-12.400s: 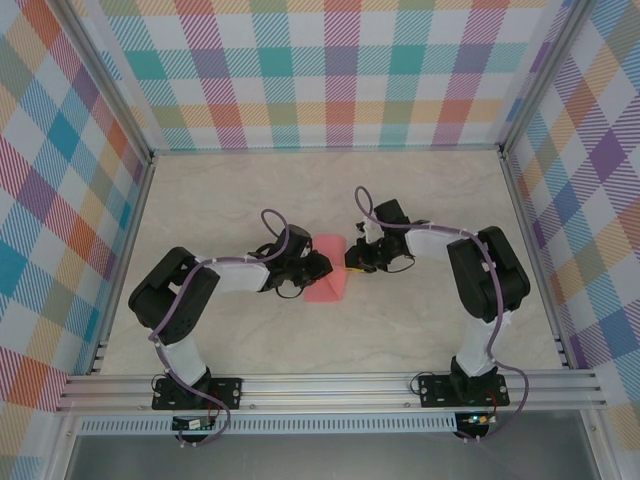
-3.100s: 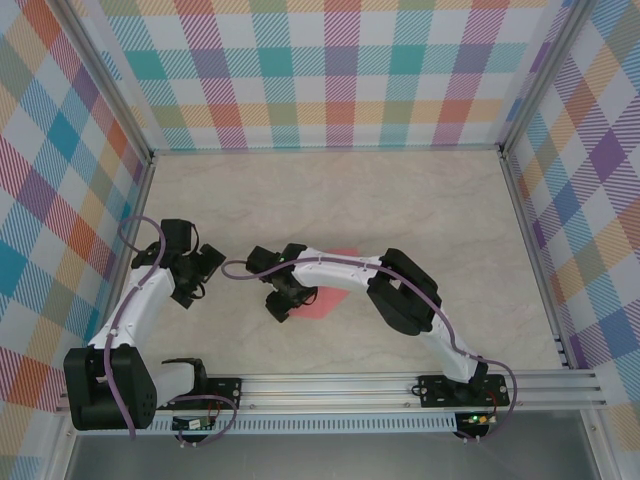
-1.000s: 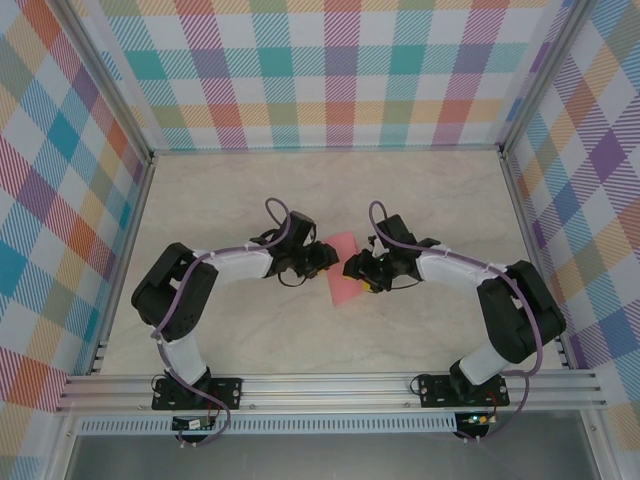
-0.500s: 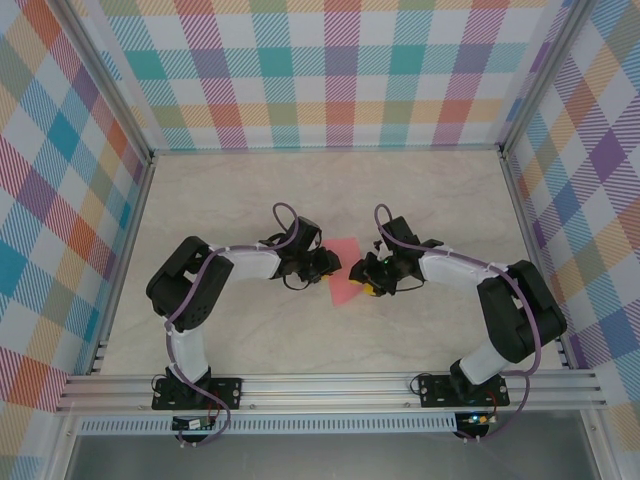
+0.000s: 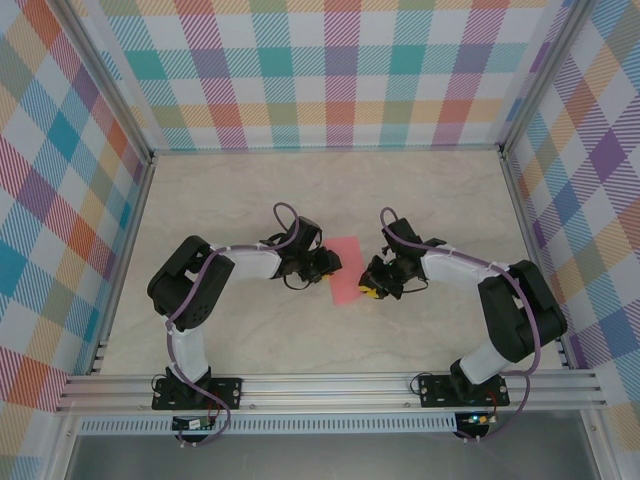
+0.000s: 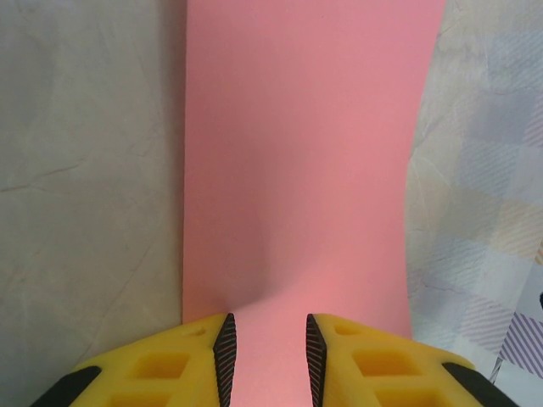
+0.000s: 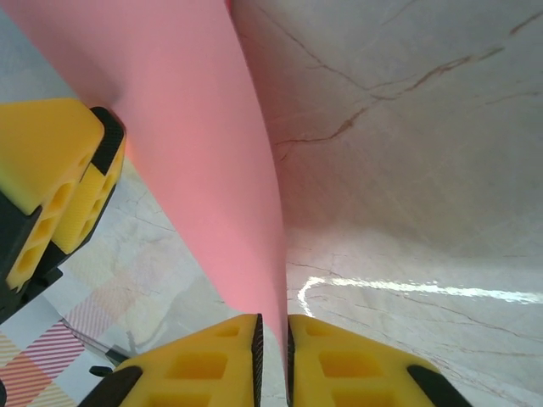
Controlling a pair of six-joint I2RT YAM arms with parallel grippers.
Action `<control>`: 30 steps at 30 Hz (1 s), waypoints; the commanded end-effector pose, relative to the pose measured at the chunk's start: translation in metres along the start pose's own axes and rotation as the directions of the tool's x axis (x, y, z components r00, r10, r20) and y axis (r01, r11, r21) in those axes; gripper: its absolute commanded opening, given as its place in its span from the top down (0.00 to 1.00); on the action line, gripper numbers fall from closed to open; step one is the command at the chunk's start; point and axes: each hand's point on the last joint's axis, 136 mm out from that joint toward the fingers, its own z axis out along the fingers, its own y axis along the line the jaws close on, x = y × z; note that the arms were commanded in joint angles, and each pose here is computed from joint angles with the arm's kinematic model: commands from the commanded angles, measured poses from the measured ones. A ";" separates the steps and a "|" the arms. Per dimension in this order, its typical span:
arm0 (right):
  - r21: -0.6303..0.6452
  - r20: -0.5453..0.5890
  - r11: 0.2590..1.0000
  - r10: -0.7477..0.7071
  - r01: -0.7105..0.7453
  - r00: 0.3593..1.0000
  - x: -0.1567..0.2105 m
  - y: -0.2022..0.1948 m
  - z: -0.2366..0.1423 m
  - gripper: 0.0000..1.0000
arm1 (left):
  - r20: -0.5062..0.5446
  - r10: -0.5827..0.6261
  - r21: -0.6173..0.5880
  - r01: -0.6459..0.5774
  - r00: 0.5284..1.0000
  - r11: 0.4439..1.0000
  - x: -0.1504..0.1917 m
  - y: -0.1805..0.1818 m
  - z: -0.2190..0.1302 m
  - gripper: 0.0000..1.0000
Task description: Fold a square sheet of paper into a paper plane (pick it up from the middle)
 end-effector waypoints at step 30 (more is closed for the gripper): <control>-0.095 -0.148 0.995 0.014 -0.028 0.989 0.025 0.034 0.010 0.94 | 0.027 0.080 -0.040 -0.079 0.996 0.996 -0.001 -0.005 -0.012 0.71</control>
